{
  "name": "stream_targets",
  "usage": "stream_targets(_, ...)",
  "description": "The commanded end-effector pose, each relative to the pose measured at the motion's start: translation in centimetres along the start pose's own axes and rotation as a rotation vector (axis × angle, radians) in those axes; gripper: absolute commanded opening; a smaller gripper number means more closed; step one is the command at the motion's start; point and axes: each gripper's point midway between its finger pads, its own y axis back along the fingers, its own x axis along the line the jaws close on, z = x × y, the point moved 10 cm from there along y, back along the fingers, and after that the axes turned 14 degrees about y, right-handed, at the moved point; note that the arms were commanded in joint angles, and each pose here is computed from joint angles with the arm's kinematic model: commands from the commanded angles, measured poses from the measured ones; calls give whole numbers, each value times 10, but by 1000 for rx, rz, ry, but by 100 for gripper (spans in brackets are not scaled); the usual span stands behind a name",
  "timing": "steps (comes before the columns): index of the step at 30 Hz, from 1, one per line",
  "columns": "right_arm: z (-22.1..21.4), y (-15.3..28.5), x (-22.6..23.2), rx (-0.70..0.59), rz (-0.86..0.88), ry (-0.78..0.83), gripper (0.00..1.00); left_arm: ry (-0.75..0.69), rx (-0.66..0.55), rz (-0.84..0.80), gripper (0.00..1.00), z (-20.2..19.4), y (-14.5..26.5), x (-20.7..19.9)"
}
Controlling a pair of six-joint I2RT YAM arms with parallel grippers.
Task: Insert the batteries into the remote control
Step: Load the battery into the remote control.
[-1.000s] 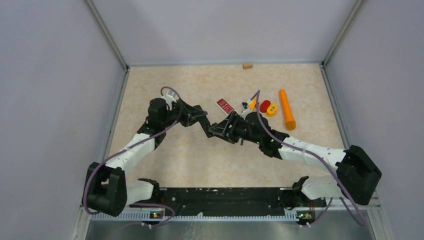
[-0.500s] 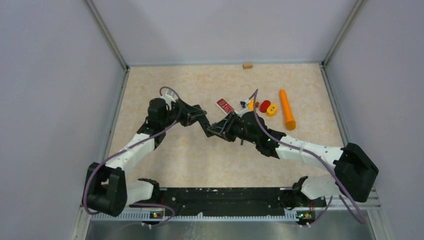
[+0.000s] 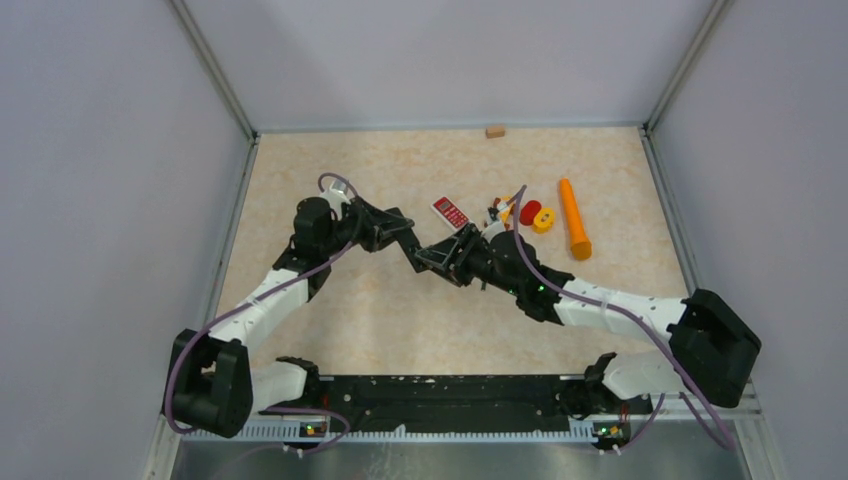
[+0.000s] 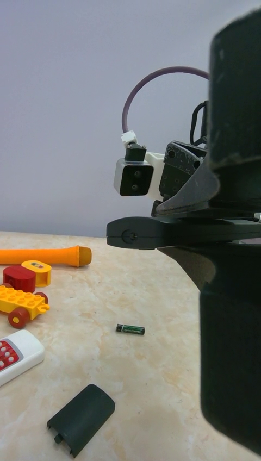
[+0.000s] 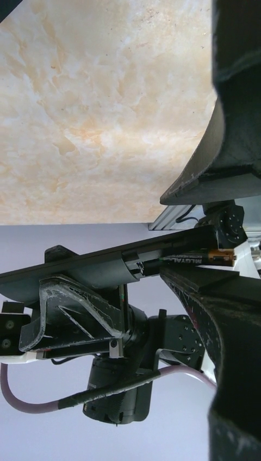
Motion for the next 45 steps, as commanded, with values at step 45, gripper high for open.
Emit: stream_targets(45,14,0,21,-188,-35,69,66,81,-40,-97,0,-1,9,-12)
